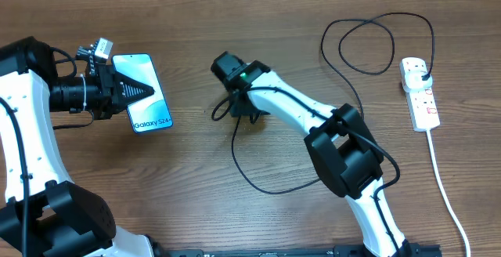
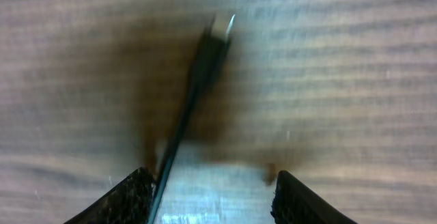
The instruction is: Plug charger to phone and switch on socket
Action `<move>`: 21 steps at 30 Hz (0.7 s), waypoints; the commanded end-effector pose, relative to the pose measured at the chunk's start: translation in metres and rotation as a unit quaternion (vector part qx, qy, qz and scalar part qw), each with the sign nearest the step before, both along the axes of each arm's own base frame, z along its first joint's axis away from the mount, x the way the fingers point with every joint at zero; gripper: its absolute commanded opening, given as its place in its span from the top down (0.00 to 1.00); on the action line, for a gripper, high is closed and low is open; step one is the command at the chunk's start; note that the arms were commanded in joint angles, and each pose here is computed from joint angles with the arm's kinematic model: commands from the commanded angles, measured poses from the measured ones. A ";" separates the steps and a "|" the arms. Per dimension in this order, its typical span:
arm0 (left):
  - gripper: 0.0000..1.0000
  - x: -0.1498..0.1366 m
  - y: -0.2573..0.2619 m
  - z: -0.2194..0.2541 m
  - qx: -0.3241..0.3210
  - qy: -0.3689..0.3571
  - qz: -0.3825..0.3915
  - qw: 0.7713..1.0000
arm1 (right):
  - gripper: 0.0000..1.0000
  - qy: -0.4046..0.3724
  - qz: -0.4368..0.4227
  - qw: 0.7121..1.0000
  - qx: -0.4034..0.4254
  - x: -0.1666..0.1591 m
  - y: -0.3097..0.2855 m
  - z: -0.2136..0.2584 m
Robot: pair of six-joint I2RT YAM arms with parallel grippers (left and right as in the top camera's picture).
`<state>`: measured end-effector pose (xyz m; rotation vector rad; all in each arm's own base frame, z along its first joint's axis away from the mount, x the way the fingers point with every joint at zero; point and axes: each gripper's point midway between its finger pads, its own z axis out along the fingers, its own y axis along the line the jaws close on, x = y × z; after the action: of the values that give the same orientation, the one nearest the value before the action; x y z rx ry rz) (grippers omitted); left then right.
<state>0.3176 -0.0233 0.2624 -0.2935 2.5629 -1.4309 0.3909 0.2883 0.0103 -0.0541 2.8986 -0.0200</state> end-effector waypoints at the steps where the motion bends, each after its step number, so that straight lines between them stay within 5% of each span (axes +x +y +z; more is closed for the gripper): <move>1: 0.96 -0.001 -0.007 0.017 -0.014 -0.037 -0.006 0.999 | 0.44 -0.022 -0.001 0.999 0.045 0.015 0.021 0.005; 17: 0.96 -0.001 -0.007 0.017 -0.015 -0.037 -0.006 0.999 | 0.77 -0.065 -0.122 0.989 0.048 0.034 0.001 -0.008; 21: 0.96 0.000 -0.008 0.020 -0.021 -0.040 -0.005 0.999 | 0.77 -0.040 -0.144 0.987 0.058 0.035 -0.009 -0.019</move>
<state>0.3178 -0.0235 0.2629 -0.2938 2.5597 -1.4349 0.4266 0.2908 0.0097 0.3112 2.7580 0.1110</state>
